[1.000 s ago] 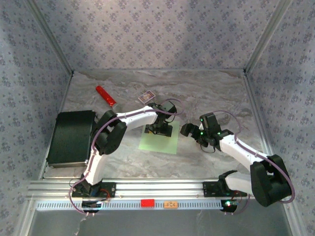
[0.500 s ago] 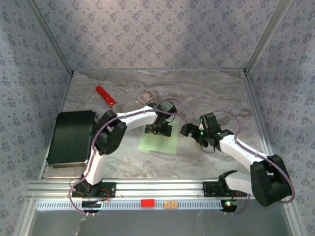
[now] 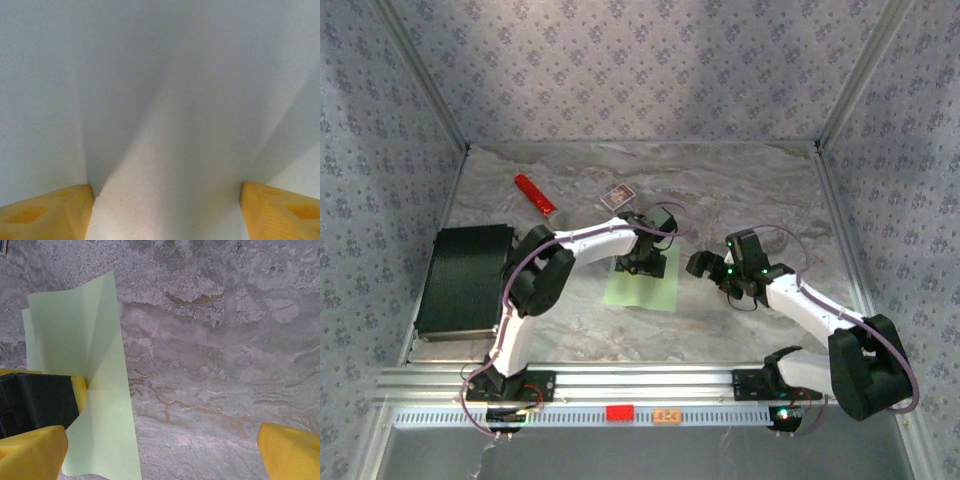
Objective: Fold a paper plane with a square sheet of paper (pick it up from the middle)
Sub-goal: First fold the square sheet of paper in half at the center of the table.
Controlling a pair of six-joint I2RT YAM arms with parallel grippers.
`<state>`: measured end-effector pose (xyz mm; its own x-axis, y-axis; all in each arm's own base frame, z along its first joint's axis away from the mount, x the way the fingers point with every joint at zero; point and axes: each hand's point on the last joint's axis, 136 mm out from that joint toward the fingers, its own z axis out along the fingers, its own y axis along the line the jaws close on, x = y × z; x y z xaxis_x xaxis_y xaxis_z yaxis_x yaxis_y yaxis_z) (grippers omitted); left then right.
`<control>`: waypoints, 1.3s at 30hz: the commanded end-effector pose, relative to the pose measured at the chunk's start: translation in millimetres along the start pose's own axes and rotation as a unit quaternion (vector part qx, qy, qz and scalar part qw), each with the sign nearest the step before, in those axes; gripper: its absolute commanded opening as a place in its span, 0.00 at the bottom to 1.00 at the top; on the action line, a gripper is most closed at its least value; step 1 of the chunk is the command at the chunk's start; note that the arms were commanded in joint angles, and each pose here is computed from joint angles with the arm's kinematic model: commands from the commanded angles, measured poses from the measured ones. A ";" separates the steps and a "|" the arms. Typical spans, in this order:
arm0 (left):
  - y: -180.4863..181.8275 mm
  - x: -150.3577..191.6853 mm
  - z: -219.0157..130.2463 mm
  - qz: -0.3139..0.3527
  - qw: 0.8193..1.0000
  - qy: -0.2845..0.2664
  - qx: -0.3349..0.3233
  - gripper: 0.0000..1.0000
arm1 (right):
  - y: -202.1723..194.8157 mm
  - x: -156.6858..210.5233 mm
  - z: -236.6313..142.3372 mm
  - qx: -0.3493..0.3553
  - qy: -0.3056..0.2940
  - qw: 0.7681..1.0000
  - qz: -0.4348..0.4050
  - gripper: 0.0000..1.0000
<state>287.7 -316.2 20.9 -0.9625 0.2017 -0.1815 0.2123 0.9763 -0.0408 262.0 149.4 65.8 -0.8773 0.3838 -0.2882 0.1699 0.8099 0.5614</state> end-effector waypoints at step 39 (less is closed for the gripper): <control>-84.3 -33.5 -125.7 -0.067 0.851 -0.097 0.513 0.38 | -1.2 -36.1 -60.0 0.004 -0.092 0.995 0.032 0.99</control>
<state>281.2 -384.7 129.6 -0.9703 -0.0187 -0.2412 0.1999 0.4999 -0.8427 263.4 112.3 106.7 -0.7898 0.4884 -0.3710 0.2190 0.7897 0.5731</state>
